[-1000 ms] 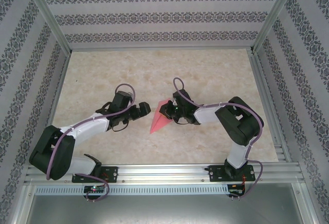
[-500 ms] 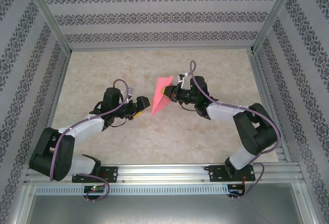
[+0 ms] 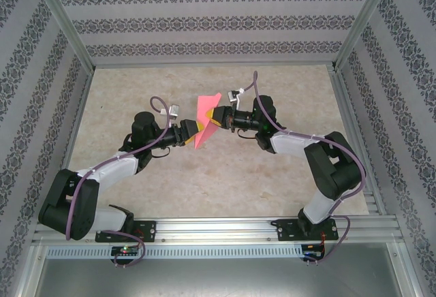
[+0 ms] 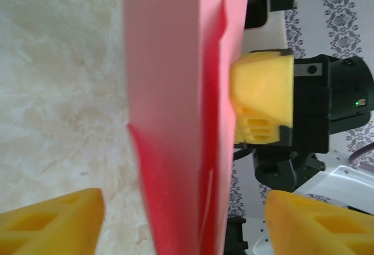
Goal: Fold a paper plane with a square sheet of paper (pick it up from the middle)
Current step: Turn over the paper at the center of the table.
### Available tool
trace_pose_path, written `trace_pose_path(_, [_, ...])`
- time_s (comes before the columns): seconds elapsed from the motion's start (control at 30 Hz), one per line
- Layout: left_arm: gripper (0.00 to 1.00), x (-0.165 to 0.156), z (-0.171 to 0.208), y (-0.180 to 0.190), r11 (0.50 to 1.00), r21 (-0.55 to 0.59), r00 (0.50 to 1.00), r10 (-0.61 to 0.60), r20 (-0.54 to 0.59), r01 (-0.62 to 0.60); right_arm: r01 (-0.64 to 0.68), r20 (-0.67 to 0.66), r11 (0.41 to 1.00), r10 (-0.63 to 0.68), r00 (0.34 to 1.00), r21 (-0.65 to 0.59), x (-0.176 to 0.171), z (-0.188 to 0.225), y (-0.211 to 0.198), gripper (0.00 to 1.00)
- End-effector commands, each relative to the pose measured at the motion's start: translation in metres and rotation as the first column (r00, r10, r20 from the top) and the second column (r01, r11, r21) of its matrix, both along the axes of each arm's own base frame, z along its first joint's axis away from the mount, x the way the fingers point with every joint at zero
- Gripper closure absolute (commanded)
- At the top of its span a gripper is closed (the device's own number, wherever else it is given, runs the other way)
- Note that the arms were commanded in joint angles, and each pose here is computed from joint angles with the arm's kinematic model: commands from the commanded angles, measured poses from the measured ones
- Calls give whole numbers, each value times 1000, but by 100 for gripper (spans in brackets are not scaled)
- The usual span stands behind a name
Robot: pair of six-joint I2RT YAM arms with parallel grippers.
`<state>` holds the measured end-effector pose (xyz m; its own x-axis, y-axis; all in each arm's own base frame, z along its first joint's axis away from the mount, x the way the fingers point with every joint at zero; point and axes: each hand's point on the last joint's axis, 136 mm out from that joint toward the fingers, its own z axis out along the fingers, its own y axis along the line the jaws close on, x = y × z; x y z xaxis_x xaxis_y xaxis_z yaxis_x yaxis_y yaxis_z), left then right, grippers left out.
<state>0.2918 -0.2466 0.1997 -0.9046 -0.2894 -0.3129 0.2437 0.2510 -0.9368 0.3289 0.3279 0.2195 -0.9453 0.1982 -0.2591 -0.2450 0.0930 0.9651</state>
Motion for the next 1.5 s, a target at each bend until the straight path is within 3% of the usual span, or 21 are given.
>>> trace_pose_path(0.0, [37, 2, 28, -7, 999, -37, 994, -22, 104, 26, -38, 34, 999, 37, 999, 30, -7, 8, 4, 95])
trace_pose_path(0.33, [81, 9, 22, -6, 1000, -9, 996, 6, 90, -5, -26, 1, 999, 26, 1000, -44, -5, -9, 2, 89])
trace_pose_path(0.5, [88, 11, 15, -2, 998, 48, 996, 26, 87, -30, 80, 16, 978, -79, 997, -191, 6, -21, -25, 59])
trace_pose_path(0.63, [91, 15, 1, 8, 979, 193, 995, 54, 87, -70, 269, 129, 855, -236, 963, -443, 14, -33, -75, 39])
trace_pose_path(0.73, [94, 18, -15, 22, 928, 358, 995, 83, 61, -100, 416, 248, 744, -335, 909, -522, 14, -30, -112, 23])
trace_pose_path(0.87, [94, 21, -40, 50, 765, 631, 989, 146, 29, -131, 549, 347, 608, -426, 835, -574, 11, -31, -152, 2])
trace_pose_path(0.93, [94, 22, -47, 67, 638, 756, 983, 179, 41, -148, 585, 379, 557, -449, 809, -589, 10, -32, -166, 2])
trace_pose_path(1.03, [94, 24, -49, 89, 400, 900, 973, 212, 94, -174, 615, 398, 487, -481, 781, -620, 8, -38, -185, 2])
trace_pose_path(1.1, [94, 29, -46, 96, 249, 948, 967, 210, 147, -198, 636, 402, 438, -516, 756, -635, 7, -43, -198, 2])
trace_pose_path(1.2, [95, 37, -48, 95, 81, 972, 957, 209, 202, -223, 653, 404, 391, -550, 731, -649, 6, -50, -212, 2])
trace_pose_path(1.27, [94, 41, -54, 88, -2, 973, 953, 201, 226, -230, 660, 407, 380, -559, 722, -648, 4, -52, -217, 2])
trace_pose_path(1.33, [94, 46, -62, 77, -53, 975, 957, 185, 224, -218, 663, 411, 370, -563, 717, -650, 2, -53, -222, 2])
trace_pose_path(1.4, [94, 49, -75, 58, -79, 976, 967, 146, 210, -201, 661, 412, 363, -562, 717, -657, -1, -56, -226, 2])
trace_pose_path(1.47, [91, 52, -87, 38, -75, 979, 974, 117, 196, -188, 654, 384, 358, -587, 713, -666, -4, -60, -230, 2])
